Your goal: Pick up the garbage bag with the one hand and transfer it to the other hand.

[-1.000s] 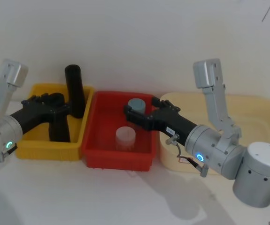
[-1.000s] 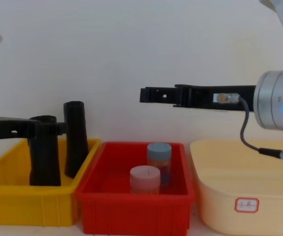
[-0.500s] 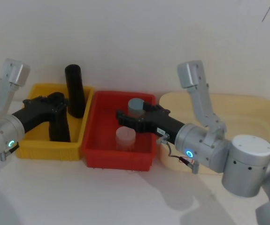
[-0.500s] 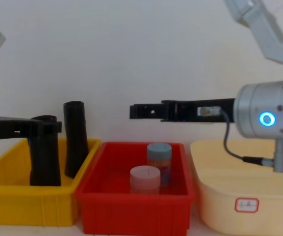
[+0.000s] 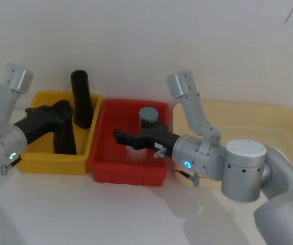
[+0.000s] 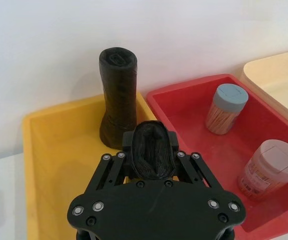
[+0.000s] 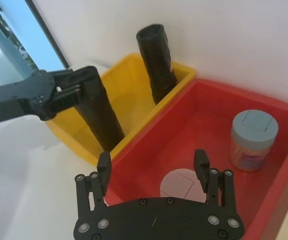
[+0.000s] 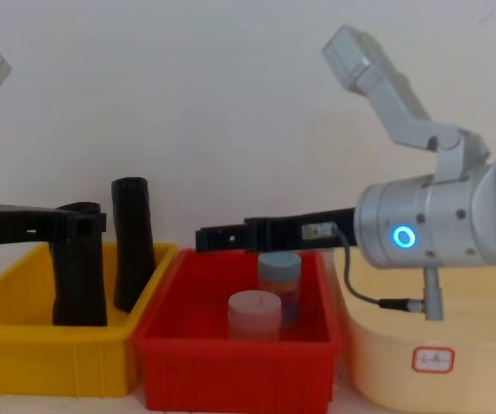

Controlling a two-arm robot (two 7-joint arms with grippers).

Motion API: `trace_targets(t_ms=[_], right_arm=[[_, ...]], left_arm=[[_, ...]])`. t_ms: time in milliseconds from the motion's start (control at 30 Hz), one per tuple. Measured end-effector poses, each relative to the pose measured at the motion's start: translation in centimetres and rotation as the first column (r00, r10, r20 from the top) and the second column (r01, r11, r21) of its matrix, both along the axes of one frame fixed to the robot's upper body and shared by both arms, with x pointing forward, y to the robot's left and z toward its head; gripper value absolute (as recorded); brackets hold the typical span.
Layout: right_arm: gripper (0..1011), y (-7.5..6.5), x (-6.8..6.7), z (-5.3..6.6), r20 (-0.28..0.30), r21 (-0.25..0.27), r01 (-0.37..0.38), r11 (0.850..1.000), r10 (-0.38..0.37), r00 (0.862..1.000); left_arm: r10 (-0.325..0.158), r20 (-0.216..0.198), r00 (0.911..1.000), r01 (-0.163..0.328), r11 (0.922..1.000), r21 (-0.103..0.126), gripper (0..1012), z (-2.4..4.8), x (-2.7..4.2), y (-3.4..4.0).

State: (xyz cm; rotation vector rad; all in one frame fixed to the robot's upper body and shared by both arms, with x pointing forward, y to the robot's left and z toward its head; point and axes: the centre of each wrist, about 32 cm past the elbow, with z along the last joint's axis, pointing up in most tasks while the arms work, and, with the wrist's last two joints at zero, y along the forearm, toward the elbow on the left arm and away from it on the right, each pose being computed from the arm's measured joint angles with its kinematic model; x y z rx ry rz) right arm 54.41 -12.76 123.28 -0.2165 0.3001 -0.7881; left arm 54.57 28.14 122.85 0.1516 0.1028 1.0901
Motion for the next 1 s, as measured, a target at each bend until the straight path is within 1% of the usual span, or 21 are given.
trace_targets(t_ms=[200,333,633,833,1000], right_arm=[[1000,0.4,0.5,-0.3,-0.006,-0.036,-0.004,0.999,0.004,1.000],[999,0.6,0.7,-0.5,-0.004,-0.077,-0.009,0.997,0.008,1.000],[1000,0.6,1.0,-0.9,0.021,-0.157,-0.001,0.988,0.004,1.000],[1000,0.4,1.3,-1.5,0.035,-0.196,0.010,0.980,-0.003,0.999],[1000,0.4,1.5,-1.7,0.038,-0.215,0.013,0.976,-0.005,0.999]], left_arm=[[0.000,0.000,1.0000,0.000,1.0000,0.000,353,0.00,0.01,-0.02],[0.000,0.000,1.0000,0.000,1.0000,0.000,353,0.00,0.03,-0.02],[0.000,0.000,1.0000,0.000,1.0000,0.000,353,0.00,0.03,-0.04],[0.000,0.000,1.0000,0.000,1.0000,0.000,353,0.00,0.03,-0.04],[0.000,0.000,1.0000,0.000,1.0000,-0.001,353,0.00,0.03,-0.04]])
